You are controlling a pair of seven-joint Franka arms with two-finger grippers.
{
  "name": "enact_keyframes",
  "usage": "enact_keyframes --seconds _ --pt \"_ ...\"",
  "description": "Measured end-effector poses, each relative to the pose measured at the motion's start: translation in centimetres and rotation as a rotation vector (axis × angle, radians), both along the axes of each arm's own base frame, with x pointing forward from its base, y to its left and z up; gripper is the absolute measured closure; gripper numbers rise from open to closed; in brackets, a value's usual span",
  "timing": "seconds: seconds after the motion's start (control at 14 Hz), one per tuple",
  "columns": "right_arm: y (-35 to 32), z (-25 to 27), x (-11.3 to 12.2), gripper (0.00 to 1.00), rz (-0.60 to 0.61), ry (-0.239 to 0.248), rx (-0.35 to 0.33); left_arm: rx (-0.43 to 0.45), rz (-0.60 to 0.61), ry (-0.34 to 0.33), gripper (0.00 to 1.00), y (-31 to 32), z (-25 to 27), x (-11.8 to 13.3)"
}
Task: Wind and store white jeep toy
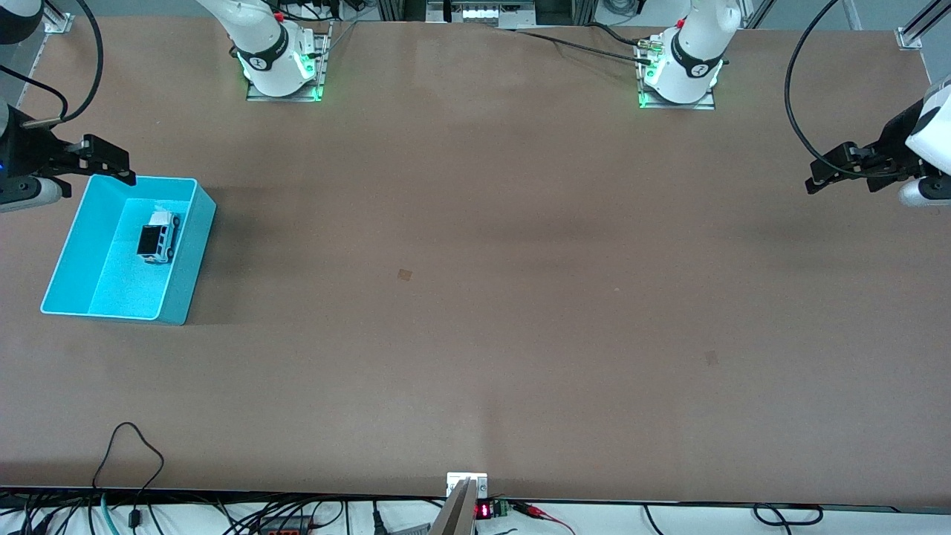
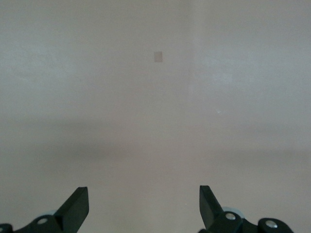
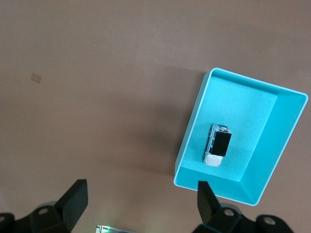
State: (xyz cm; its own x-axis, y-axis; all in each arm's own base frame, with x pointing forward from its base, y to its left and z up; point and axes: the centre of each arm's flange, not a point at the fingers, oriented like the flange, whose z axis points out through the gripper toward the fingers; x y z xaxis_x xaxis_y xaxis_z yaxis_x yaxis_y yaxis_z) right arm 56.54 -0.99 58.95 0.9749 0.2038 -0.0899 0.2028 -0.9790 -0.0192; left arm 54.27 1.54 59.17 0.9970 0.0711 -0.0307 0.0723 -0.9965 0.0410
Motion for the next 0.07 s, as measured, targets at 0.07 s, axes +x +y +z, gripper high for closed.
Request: enact_keyframes --seconds 0.07 --pt "0.04 0.00 0.00 0.00 0.001 0.000 0.000 0.000 0.000 0.000 0.00 0.00 0.00 0.00"
